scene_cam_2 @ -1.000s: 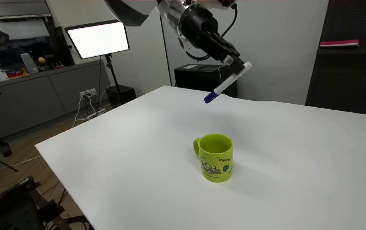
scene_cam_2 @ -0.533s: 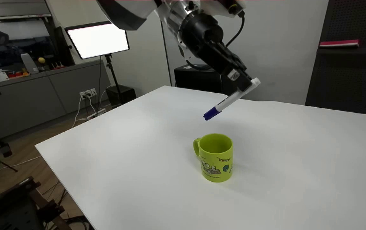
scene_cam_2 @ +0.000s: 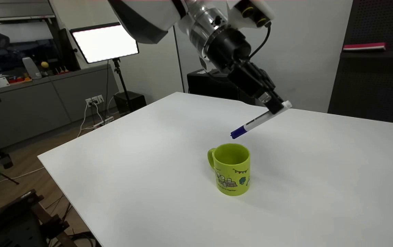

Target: Place the blue marker inside the yellow mug

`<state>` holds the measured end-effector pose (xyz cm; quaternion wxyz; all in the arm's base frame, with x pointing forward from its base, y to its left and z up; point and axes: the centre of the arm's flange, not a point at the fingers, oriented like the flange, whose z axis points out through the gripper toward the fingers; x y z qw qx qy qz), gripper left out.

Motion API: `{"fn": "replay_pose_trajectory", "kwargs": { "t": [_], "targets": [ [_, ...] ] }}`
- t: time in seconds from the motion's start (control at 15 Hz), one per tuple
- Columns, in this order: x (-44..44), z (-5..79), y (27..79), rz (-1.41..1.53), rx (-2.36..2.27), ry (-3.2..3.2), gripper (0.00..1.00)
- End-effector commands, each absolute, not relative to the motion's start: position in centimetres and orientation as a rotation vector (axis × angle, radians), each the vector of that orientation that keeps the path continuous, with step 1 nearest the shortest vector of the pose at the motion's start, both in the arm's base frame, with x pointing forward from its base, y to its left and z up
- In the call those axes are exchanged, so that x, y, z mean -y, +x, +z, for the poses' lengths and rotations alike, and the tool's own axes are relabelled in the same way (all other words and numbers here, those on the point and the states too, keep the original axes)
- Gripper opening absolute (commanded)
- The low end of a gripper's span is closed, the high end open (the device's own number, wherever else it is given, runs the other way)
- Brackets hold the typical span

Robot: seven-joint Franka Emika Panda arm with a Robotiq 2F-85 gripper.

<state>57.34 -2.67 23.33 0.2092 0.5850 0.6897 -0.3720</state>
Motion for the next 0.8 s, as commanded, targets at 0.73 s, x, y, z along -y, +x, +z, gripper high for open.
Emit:
{"fn": "replay_pose_trajectory", "kwargs": {
  "t": [0.73],
  "targets": [
    [-1.5, 17.7, 60.3, -1.035, -1.953, 1.536, 0.04]
  ]
}}
